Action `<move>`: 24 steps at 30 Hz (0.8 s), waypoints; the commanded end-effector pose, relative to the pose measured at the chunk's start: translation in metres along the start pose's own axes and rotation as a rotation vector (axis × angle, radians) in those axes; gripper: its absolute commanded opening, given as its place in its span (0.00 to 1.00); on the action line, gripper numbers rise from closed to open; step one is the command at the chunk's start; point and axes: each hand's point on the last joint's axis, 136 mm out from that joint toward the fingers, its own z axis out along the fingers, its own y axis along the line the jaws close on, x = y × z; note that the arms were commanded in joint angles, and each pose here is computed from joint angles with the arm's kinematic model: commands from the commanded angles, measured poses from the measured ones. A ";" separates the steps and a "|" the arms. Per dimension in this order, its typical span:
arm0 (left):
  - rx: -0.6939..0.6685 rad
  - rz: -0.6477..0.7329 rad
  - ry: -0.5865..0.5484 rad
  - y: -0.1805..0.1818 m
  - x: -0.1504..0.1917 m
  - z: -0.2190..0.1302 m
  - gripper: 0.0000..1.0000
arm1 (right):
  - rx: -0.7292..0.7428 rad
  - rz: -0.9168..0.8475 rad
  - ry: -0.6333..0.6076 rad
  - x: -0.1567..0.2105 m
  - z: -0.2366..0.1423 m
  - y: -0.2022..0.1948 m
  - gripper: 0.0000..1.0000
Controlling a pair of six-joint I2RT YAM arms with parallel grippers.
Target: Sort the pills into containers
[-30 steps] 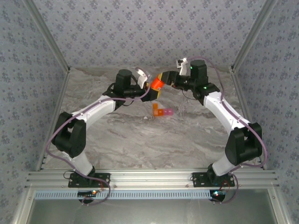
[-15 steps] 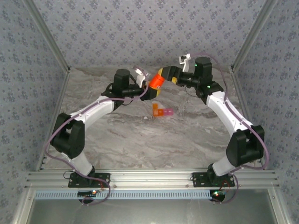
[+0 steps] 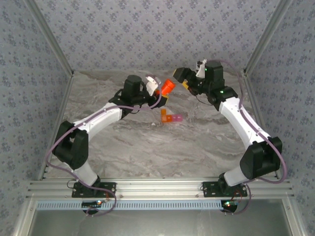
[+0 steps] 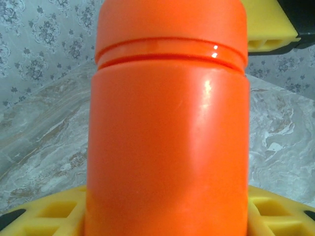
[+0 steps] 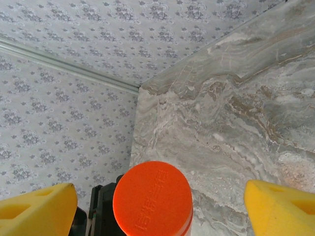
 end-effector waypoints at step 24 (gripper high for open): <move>0.032 0.028 -0.060 -0.012 -0.024 -0.007 0.00 | -0.091 -0.106 0.098 0.028 0.026 0.019 0.49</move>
